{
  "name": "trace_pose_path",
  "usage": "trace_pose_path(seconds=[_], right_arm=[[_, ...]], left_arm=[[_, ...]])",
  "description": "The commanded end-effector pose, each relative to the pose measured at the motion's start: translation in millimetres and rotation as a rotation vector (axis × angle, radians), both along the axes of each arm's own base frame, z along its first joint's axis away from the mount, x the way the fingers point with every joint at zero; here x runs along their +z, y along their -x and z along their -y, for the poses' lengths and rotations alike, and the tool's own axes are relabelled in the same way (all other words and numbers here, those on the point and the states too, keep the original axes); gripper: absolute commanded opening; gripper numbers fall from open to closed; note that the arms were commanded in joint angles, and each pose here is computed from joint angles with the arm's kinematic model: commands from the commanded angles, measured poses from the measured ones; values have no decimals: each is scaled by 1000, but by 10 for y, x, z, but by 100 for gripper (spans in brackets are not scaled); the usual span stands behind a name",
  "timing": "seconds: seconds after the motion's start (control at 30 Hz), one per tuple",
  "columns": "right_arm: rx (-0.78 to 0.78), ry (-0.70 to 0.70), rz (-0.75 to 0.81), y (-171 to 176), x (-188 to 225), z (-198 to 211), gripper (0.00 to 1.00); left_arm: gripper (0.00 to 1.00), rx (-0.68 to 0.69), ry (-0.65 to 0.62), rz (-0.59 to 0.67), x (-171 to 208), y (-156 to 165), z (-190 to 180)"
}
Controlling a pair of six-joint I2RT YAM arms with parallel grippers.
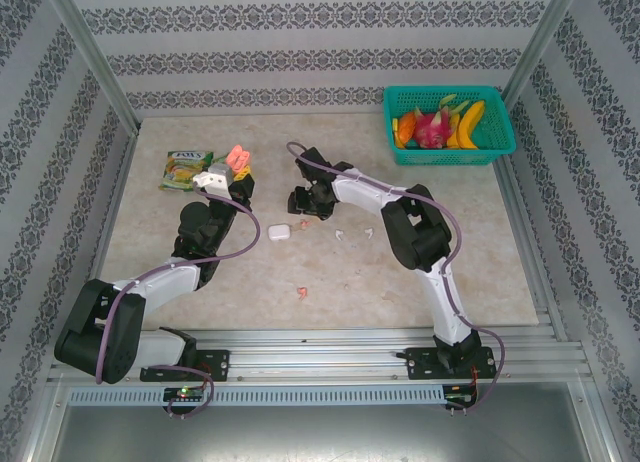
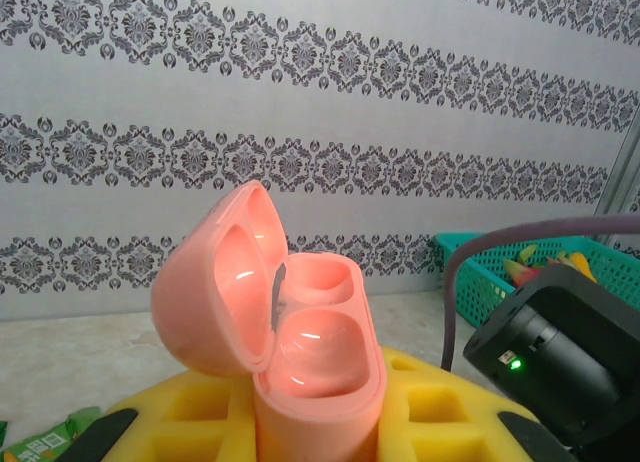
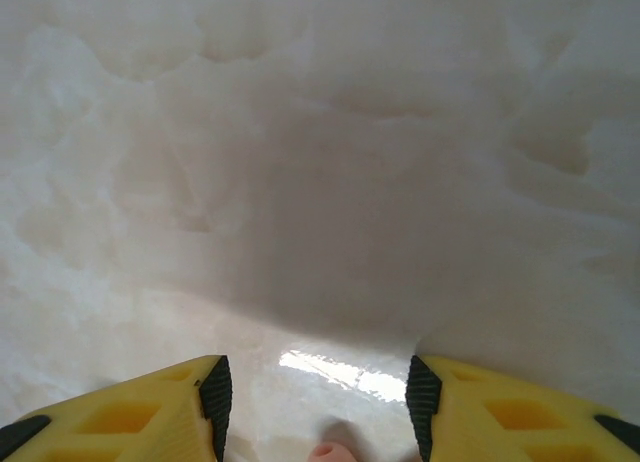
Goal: Insert the wireless bluetooth earbuds into the charging case
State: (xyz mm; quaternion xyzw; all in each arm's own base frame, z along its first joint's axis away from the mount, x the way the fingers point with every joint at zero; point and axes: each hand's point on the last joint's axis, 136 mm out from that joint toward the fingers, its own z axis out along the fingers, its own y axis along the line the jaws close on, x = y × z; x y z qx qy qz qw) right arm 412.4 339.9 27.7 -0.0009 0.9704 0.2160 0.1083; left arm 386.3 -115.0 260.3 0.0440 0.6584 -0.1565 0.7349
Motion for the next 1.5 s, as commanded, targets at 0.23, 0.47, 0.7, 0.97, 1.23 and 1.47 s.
trace_pose_path(seconds=[0.23, 0.47, 0.7, 0.97, 1.23, 1.47], right_arm=[[3, -68, -58, 511, 102, -14, 51], [1, -75, -36, 705, 253, 32, 51], [7, 103, 79, 529, 397, 297, 51], [104, 197, 90, 322, 256, 299, 52], [221, 272, 91, 281, 143, 262, 51], [317, 258, 96, 302, 79, 137, 51]], left_arm=[[0, 6, 30, 25, 122, -15, -45], [0, 8, 28, 24, 117, -17, -50], [0, 10, 23, 26, 134, -11, -53], [0, 12, 18, 29, 164, -1, -60], [0, 12, 16, 30, 176, 9, -62], [0, 10, 17, 26, 168, 11, -60]])
